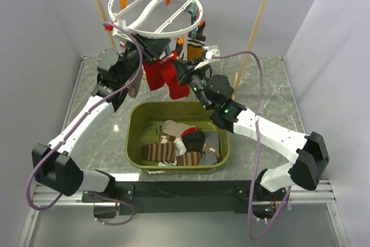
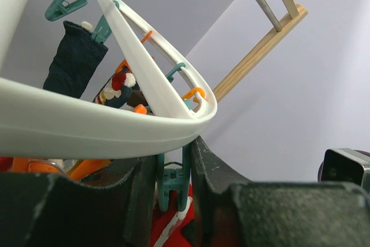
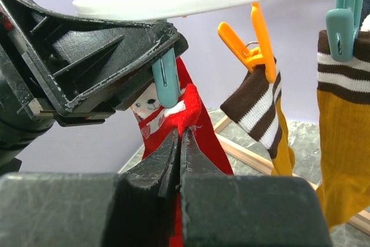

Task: Clip the socks to the hanger
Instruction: Clamp the sock onto the hanger.

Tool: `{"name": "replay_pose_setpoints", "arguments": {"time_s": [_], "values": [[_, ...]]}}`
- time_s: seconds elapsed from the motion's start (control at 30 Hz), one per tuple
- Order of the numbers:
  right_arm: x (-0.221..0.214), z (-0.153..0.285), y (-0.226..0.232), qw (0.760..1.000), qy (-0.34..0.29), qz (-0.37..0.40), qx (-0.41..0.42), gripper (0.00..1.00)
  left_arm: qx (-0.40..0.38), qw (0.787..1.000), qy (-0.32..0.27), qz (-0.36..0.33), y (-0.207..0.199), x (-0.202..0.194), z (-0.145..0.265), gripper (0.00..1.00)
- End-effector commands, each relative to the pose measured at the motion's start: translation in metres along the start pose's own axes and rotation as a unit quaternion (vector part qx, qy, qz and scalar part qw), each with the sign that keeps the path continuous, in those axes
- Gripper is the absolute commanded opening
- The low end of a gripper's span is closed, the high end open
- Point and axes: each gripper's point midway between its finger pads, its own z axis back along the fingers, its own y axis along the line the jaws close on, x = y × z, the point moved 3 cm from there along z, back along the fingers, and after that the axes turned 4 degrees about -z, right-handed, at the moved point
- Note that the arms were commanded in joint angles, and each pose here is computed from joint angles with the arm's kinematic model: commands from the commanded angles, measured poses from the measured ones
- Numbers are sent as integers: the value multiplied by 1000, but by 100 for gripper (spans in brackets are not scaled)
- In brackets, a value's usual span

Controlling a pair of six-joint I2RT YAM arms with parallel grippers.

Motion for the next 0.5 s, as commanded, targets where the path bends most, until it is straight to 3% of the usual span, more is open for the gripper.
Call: {"name": "replay_pose_setpoints", "arguments": {"time_s": [0.0,0.47], "values": [[33,-7,13,999,-48,-12,17,0,-37,999,-30,-19,-25,23,6,26],[33,-11,12,999,-52,-6,15,0,-69,997,-27,-1,-35,21,10,25]]}}
